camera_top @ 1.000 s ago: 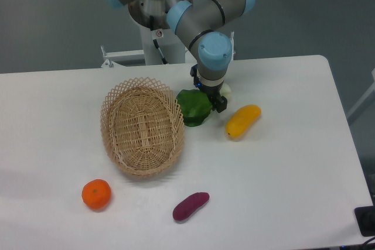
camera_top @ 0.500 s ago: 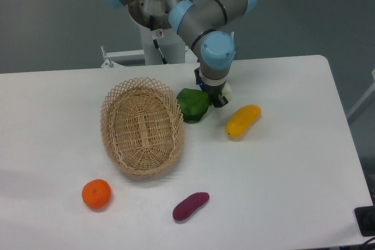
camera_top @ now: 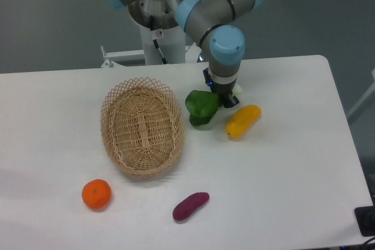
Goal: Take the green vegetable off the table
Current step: 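Lift the bok choy and carry it away from the basket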
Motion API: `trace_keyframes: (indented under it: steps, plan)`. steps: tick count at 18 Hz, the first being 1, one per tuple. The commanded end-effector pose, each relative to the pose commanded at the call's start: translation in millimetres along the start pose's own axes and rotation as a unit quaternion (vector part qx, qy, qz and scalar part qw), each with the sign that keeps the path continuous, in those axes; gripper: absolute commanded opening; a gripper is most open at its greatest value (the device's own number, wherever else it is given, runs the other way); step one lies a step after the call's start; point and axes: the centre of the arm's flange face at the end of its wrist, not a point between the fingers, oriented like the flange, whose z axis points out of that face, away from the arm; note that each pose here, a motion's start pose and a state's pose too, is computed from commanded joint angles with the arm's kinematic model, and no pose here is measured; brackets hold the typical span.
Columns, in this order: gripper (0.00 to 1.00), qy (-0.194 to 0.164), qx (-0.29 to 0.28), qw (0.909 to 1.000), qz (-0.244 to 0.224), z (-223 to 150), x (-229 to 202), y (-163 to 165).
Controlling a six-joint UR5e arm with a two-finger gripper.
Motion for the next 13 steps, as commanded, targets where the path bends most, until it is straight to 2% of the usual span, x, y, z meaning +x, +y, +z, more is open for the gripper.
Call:
trace_keyframes:
  steps: [4, 9, 13]
  plan:
    - [0.42, 0.003, 0.007, 0.9999, -0.011, -37, -20, 6]
    - [0.42, -0.032, 0.037, 0.9982, -0.034, -70, -42, 26]
    - [0.42, -0.053, 0.036, 0.9970, -0.042, -87, -65, 36]
